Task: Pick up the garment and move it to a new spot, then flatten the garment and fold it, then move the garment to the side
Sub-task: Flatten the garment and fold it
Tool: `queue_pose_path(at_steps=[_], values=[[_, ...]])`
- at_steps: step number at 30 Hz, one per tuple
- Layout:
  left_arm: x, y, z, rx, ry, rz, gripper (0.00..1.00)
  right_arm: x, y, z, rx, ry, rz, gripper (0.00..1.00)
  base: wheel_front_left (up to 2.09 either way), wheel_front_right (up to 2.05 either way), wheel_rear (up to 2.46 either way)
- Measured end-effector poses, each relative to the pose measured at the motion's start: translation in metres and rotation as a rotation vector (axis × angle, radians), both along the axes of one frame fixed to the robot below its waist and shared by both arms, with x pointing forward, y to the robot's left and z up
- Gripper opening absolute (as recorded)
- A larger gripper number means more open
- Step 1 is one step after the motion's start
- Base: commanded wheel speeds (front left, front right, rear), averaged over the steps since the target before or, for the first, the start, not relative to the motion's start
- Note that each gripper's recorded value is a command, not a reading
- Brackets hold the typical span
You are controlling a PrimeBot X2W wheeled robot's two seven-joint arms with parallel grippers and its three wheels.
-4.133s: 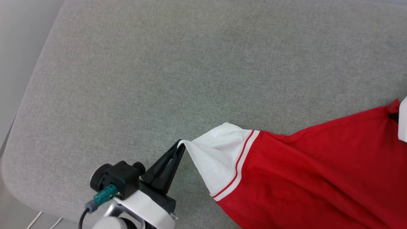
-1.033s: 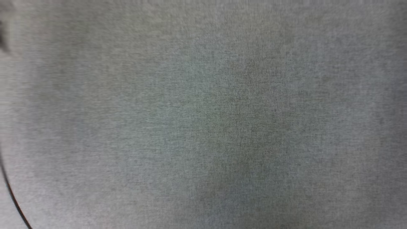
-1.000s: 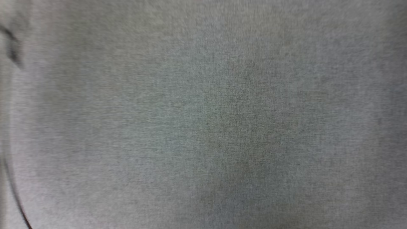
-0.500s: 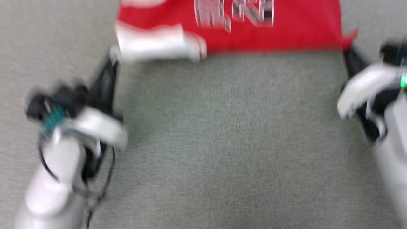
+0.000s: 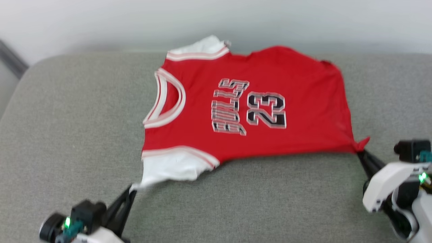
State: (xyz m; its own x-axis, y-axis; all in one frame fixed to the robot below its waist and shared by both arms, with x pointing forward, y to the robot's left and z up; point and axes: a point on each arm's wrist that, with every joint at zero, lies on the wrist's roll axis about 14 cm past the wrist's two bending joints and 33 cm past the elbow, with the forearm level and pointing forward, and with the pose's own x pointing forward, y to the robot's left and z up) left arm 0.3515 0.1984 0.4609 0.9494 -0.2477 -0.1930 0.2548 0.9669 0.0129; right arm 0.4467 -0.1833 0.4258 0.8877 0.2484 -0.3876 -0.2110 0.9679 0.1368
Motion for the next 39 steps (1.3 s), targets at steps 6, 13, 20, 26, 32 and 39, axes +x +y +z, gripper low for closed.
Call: queue_pose_path(at_steps=[6, 13, 20, 26, 32, 39], values=[[-0.043, -0.001, -0.007, -0.005, 0.083, -0.01, 0.0, -0.041, -0.004, -0.003, 0.005, 0.04, 0.024, 0.0, 0.0, 0.0, 0.0], [-0.09, -0.008, -0.018, -0.023, 0.2, -0.05, 0.0, -0.085, -0.013, -0.007, 0.028, 0.094, 0.02, 0.0, 0.0, 0.0, 0.0], [-0.123, -0.018, -0.022, -0.05, 0.279, -0.091, 0.0, -0.129, -0.026, -0.016, 0.044, 0.181, 0.006, 0.0, 0.0, 0.0, 0.0], [-0.115, -0.022, -0.01, -0.085, 0.228, -0.079, 0.0, -0.141, -0.028, -0.013, 0.065, 0.2, -0.007, 0.0, 0.0, 0.0, 0.0], [-0.079, -0.018, 0.025, -0.071, 0.069, -0.09, 0.0, -0.126, -0.026, 0.005, 0.099, 0.152, -0.022, 0.0, 0.0, 0.0, 0.0], [-0.028, -0.016, 0.053, -0.072, -0.046, -0.094, 0.0, -0.093, -0.018, 0.019, 0.071, 0.141, 0.018, 0.0, 0.0, 0.0, 0.0]])
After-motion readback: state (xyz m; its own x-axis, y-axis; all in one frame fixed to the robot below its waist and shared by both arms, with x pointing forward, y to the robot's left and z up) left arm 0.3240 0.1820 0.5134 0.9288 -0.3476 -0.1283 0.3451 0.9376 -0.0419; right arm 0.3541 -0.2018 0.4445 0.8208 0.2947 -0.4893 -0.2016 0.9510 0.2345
